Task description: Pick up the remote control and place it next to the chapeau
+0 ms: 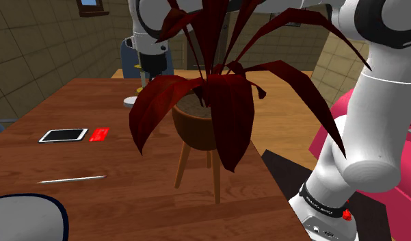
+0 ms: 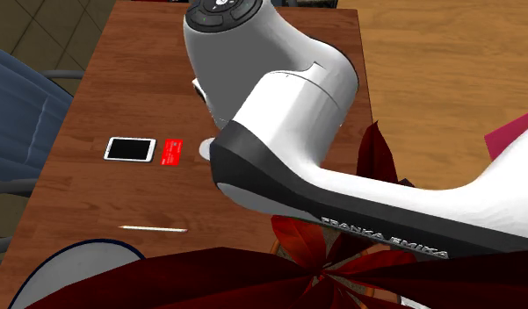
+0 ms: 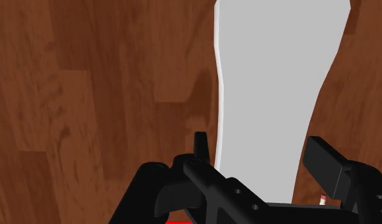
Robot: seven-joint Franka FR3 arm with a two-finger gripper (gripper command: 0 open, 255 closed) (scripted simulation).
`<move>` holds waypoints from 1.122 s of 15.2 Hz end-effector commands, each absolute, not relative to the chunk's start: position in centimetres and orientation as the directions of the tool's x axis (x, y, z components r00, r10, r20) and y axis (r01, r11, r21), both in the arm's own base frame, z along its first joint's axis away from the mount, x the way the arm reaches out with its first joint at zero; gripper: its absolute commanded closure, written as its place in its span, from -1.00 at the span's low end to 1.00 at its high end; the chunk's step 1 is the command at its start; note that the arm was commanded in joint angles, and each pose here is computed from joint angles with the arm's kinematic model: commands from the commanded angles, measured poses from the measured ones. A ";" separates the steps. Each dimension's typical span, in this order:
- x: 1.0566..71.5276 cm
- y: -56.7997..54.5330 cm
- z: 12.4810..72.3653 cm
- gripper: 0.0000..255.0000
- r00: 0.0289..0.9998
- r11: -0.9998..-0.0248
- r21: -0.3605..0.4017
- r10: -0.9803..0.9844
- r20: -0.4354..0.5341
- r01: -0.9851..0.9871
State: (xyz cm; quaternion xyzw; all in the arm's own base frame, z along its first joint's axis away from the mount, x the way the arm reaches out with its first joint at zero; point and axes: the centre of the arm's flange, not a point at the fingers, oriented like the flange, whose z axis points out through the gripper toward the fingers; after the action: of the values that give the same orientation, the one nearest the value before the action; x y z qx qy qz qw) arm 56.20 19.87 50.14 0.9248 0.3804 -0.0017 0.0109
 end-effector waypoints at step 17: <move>38.8 36.3 50.1 1.00 0.711 -0.711 0.020 0.703 -0.011 0.703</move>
State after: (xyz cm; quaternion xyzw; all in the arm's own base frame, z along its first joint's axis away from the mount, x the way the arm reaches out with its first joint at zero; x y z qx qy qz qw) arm 40.23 35.17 50.15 0.9248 0.3803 -0.0011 0.0111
